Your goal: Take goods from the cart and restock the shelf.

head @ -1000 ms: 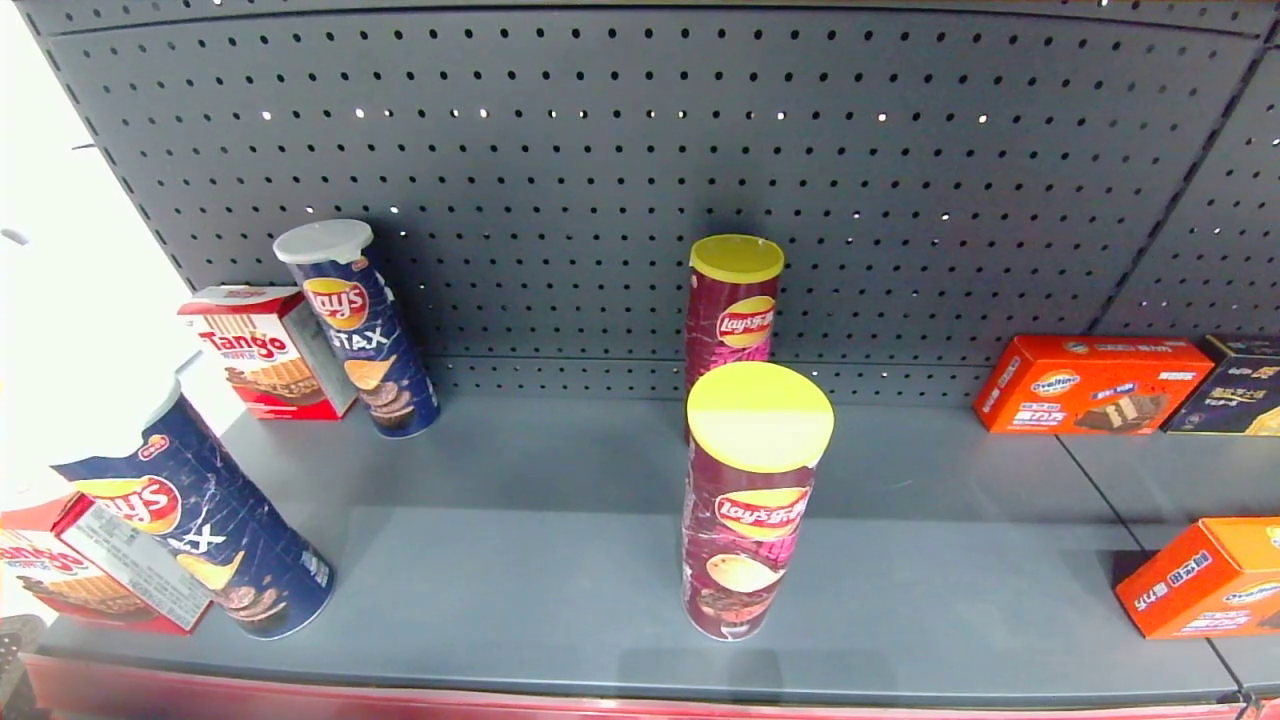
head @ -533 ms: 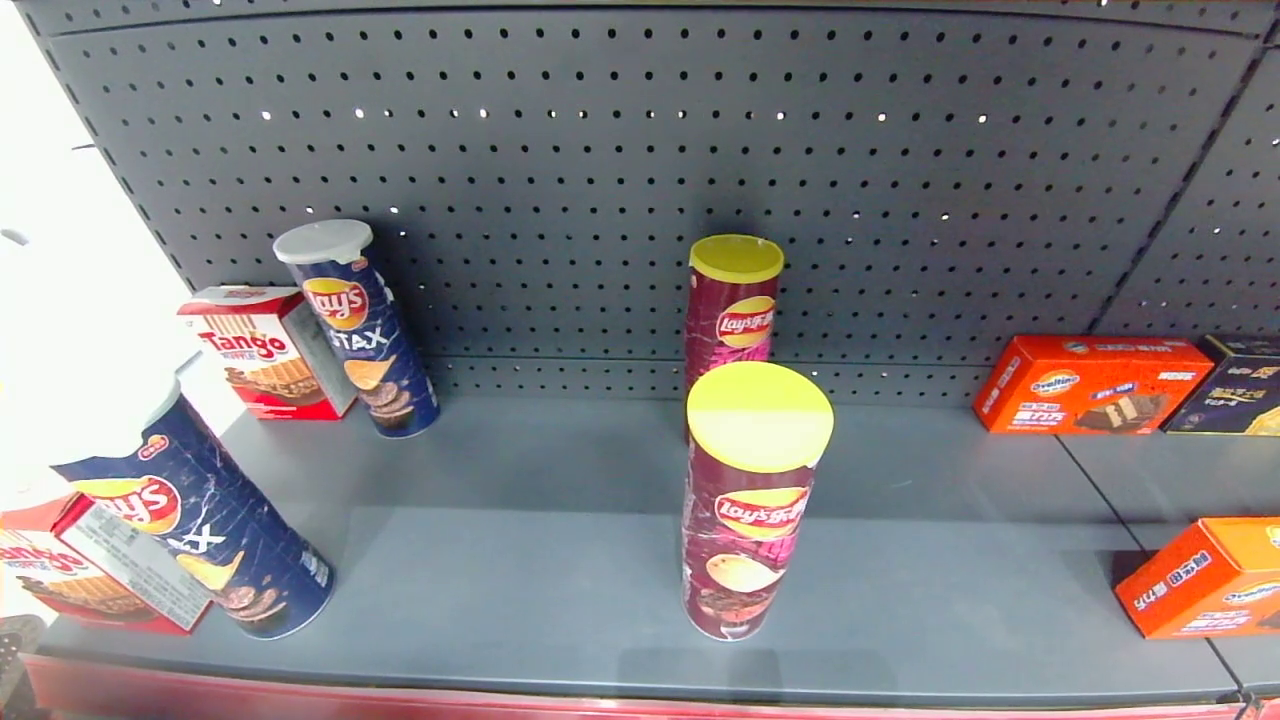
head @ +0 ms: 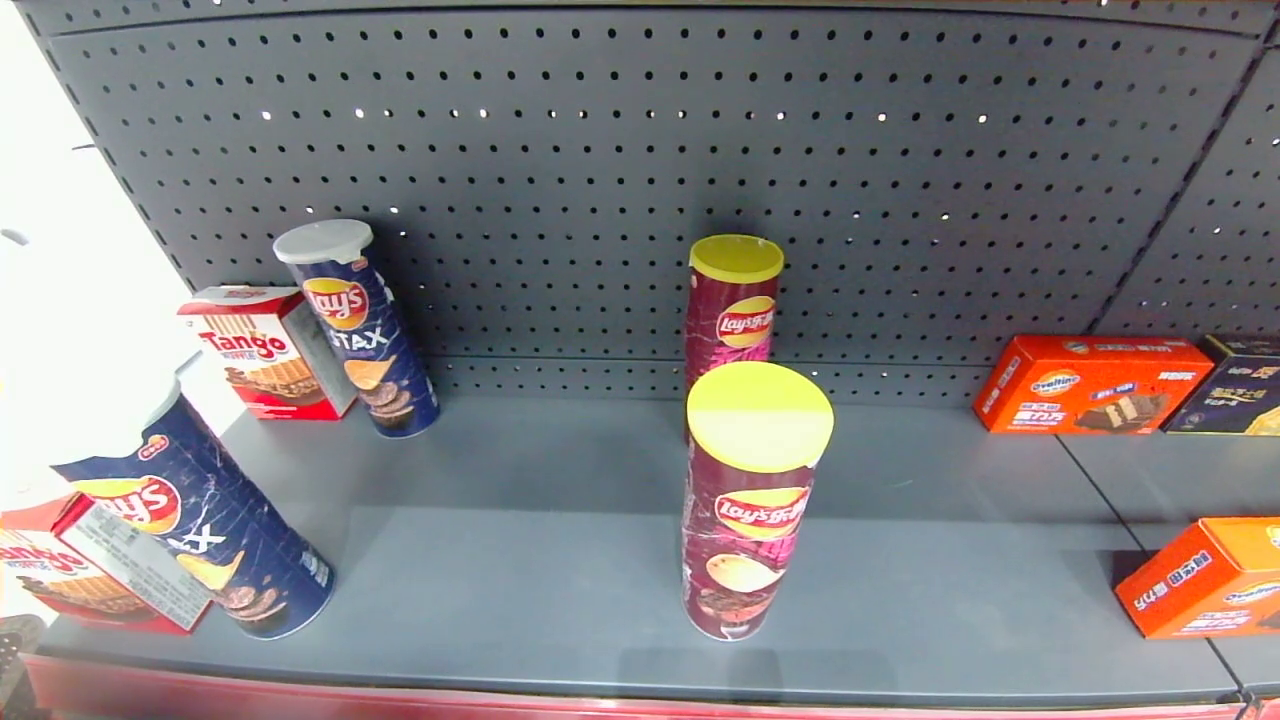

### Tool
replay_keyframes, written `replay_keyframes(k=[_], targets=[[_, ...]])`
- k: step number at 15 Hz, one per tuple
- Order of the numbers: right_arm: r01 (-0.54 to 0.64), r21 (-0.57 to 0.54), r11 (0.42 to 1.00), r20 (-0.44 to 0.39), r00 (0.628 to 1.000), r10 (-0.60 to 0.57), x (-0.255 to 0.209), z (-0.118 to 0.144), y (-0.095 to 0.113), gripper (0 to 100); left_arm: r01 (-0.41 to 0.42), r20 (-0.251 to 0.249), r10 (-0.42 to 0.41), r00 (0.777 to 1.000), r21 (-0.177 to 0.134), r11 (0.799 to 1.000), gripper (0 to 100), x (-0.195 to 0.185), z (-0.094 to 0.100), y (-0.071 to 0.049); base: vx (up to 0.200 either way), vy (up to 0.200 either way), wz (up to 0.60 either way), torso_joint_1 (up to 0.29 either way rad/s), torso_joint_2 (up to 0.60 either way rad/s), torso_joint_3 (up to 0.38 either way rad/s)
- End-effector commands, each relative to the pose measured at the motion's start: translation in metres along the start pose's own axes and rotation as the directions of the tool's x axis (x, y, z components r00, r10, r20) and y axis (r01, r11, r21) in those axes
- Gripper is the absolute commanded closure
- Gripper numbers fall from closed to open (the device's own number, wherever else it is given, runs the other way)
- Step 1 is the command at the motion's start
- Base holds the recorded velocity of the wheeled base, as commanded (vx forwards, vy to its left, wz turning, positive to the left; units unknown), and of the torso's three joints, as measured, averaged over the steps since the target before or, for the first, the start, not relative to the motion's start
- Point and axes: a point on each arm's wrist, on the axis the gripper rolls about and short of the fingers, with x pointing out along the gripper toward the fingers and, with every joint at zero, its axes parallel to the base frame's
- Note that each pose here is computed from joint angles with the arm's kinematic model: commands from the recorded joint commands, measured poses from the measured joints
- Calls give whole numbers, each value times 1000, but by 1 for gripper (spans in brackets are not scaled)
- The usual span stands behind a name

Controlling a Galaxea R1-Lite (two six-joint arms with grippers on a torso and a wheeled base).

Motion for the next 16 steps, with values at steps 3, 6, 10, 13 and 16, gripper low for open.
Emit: replay_keyframes(k=[3, 6, 10, 13, 16], targets=[[0, -2, 1000, -3, 1000, 0, 0, 0, 0, 0, -1, 0, 1, 1000, 1, 1000, 0, 0, 0, 0, 0, 0, 0, 0, 0, 0], [0, -2, 1000, -3, 1000, 0, 0, 0, 0, 0, 1, -1, -1, 1000, 1, 1000, 0, 0, 0, 0, 0, 0, 0, 0, 0, 0], [1, 1, 1000, -3, 1000, -1, 0, 0, 0, 0, -1, 0, 1, 1000, 3, 1000, 0, 0, 0, 0, 0, -50, 0, 2, -1, 1], [1, 1, 1000, -3, 1000, -1, 0, 0, 0, 0, 1, 1, -1, 1000, 3, 1000, 0, 0, 0, 0, 0, 0, 0, 0, 0, 0], [1, 1, 1000, -3, 1000, -1, 0, 0, 0, 0, 1, -1, -1, 1000, 3, 1000, 0, 0, 0, 0, 0, 0, 0, 0, 0, 0]])
